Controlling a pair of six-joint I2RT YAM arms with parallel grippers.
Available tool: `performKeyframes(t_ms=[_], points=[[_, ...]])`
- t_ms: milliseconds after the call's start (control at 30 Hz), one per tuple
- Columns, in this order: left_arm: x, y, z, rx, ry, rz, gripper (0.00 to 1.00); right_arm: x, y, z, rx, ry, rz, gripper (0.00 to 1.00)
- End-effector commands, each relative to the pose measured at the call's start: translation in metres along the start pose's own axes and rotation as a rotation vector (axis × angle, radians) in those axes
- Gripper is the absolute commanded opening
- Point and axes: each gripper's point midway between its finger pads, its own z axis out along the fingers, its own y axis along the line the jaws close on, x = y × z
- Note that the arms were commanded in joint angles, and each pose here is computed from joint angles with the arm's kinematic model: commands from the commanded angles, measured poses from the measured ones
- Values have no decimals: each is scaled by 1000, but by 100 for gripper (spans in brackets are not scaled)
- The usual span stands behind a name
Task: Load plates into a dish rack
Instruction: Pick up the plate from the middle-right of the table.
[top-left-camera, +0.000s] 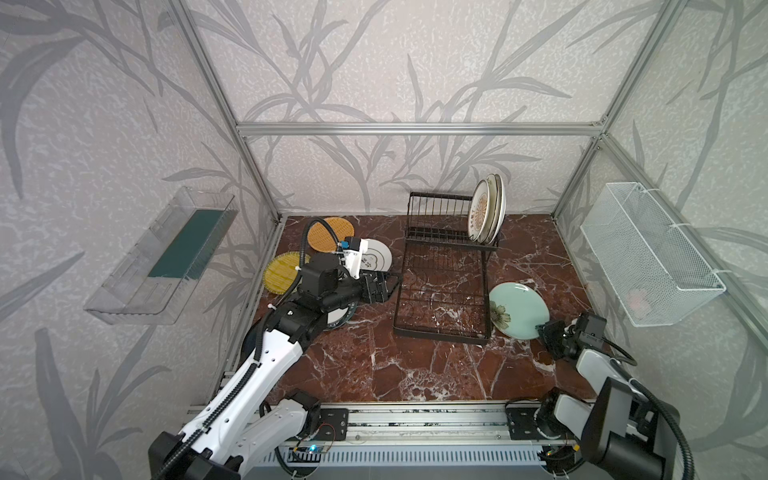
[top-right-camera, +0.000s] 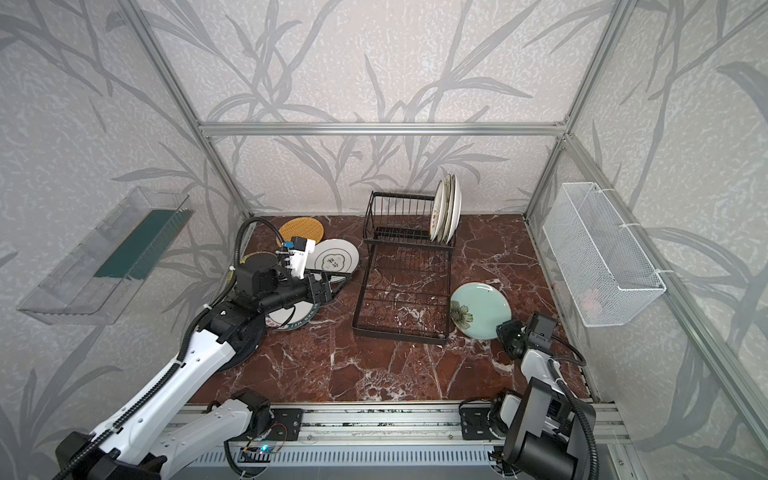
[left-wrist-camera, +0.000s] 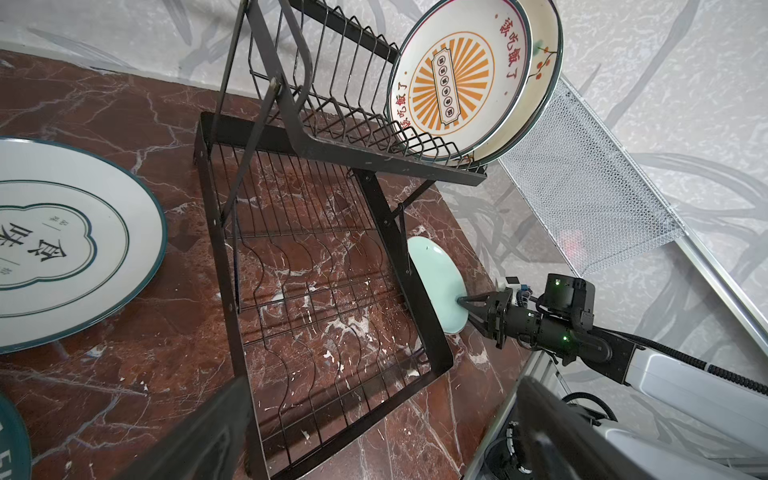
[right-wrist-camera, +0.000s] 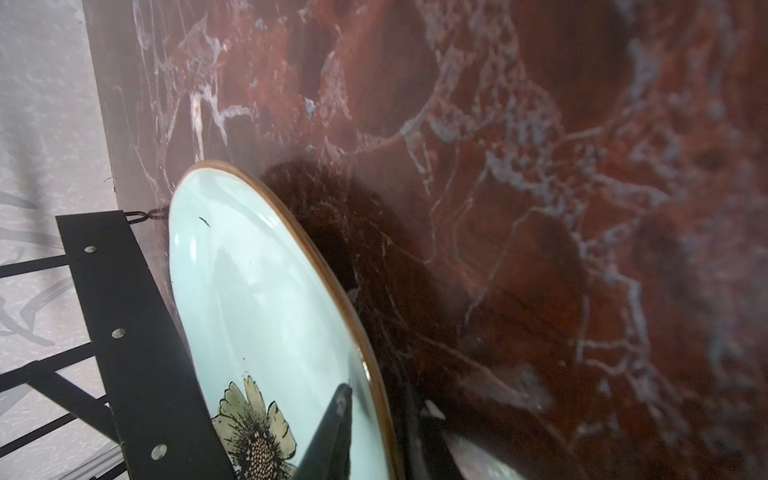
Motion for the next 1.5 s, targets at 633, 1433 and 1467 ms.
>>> performKeyframes(t_ms=[633, 1433, 1467], points=[[-10, 1, -4, -11, -59, 23, 99, -6, -4, 5, 51, 3, 55, 0], [-21, 8, 1, -57, -153, 36, 99, -55, 95, -45, -294, -157, 37, 0], [-21, 5, 2, -49, -155, 50, 99, -55, 95, -49, -283, -161, 37, 0]])
